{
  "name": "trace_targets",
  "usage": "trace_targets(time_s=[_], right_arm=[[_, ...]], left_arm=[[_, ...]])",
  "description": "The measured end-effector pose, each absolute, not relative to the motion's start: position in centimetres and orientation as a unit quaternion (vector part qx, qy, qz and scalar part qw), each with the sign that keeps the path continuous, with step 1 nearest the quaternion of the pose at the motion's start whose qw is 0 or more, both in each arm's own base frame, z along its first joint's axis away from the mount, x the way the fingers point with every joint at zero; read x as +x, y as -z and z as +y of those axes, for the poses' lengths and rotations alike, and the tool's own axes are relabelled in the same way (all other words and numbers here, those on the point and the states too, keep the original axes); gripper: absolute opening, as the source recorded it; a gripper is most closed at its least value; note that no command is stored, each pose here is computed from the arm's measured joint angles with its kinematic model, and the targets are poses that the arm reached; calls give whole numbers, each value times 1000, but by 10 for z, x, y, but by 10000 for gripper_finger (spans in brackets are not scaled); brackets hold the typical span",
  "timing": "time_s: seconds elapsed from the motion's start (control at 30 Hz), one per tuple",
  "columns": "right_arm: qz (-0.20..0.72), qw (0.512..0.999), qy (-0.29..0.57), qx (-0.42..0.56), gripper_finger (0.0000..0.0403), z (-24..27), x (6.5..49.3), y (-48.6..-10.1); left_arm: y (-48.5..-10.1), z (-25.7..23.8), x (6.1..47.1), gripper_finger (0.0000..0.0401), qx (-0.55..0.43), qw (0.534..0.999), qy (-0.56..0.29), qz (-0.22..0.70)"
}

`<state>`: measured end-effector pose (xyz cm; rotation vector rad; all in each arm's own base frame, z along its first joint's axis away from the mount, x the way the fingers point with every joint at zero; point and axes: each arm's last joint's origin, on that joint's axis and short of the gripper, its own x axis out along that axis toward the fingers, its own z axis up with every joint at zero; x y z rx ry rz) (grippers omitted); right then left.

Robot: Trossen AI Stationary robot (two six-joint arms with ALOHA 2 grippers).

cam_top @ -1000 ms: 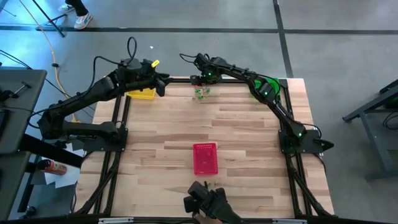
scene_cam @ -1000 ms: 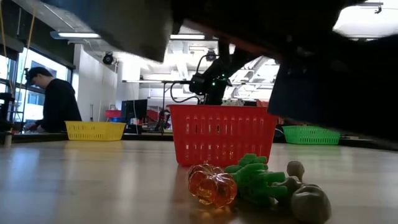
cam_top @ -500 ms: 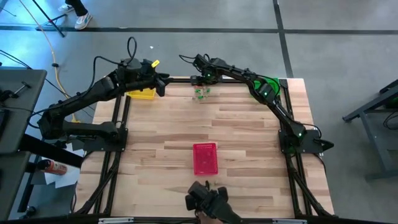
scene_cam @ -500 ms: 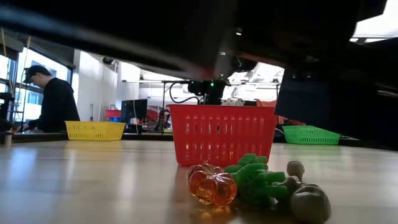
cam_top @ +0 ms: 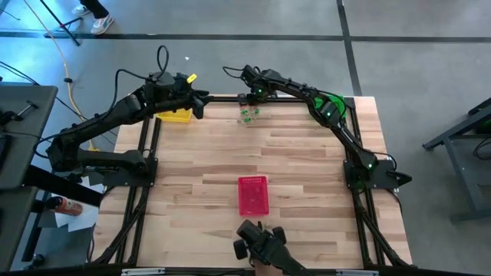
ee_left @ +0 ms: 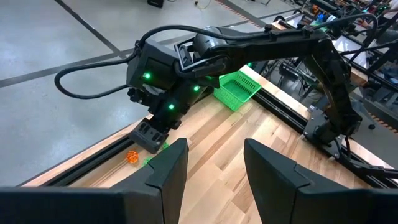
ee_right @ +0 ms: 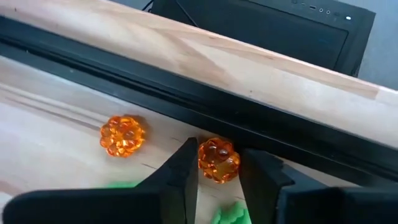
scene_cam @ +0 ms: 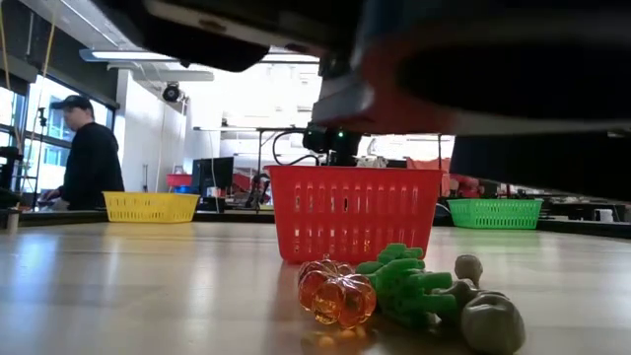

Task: Sort Halloween decoration
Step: Put the orange pumpkin toy into the red bin

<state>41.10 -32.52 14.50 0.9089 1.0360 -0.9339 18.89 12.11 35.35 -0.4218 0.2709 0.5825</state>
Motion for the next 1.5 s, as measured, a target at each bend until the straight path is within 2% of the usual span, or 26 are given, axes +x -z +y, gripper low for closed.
trace_targets(time_s=[0.53, 0.83, 1.23, 1.5], right_arm=[[568, 666, 360, 323, 85, -325, 387, -158], [642, 644, 304, 284, 85, -319, 375, -159], [649, 662, 271, 259, 85, -308, 360, -192], [602, 697, 284, 269, 85, -272, 315, -210]], left_arm=[[-353, 121, 189, 149, -198, 929, -283, 135], [-350, 120, 188, 149, -188, 927, -284, 155], [-350, 120, 187, 149, -187, 927, -284, 158], [-350, 120, 188, 149, -186, 927, -284, 158]])
